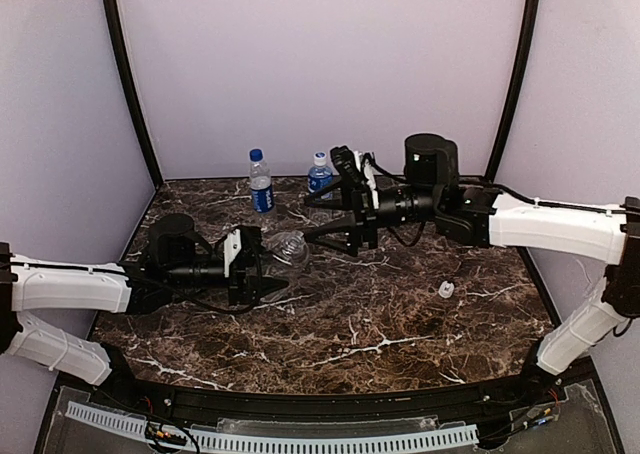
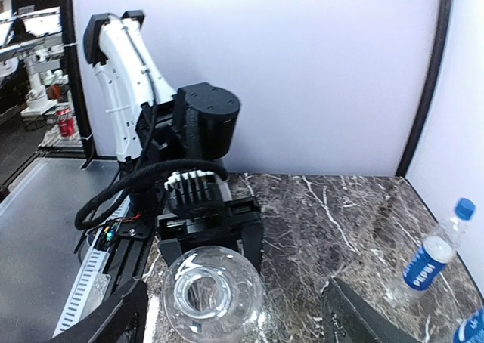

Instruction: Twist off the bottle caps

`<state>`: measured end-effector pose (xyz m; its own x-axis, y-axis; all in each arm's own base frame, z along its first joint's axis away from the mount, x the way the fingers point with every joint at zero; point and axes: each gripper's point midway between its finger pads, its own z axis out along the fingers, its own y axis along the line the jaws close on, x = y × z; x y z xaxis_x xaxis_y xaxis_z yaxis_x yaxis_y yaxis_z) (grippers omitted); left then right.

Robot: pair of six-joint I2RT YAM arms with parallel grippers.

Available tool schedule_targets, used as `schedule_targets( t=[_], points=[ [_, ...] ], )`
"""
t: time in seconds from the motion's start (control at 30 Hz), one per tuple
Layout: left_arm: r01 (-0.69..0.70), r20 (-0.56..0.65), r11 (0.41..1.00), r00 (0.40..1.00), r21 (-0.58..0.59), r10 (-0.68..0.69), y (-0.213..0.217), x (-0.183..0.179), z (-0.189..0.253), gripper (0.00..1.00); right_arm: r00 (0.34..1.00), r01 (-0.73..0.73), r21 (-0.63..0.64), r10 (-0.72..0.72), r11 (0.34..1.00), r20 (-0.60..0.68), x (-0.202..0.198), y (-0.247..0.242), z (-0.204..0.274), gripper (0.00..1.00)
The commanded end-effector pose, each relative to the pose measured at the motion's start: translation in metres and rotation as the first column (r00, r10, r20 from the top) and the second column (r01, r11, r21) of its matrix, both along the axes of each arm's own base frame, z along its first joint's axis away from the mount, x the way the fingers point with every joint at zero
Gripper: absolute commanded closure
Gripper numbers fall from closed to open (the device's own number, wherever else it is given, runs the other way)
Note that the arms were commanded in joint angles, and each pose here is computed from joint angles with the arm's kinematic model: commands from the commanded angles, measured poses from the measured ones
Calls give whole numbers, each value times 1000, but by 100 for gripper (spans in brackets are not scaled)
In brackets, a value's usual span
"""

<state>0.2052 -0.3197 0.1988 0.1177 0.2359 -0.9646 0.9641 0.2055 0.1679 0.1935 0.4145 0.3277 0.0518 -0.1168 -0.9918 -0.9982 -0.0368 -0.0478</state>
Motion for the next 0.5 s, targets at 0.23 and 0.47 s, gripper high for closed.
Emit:
schedule_targets(
  t=[0.23, 0.47],
  points=[
    [33, 3, 998, 999, -60, -33, -8, 0, 21, 47, 983, -175, 62, 171, 983, 67, -27, 32, -9, 51],
    [32, 8, 997, 999, -63, -31, -7, 0, 22, 48, 991, -126, 10, 126, 992, 45, -17, 37, -24, 57]
  ],
)
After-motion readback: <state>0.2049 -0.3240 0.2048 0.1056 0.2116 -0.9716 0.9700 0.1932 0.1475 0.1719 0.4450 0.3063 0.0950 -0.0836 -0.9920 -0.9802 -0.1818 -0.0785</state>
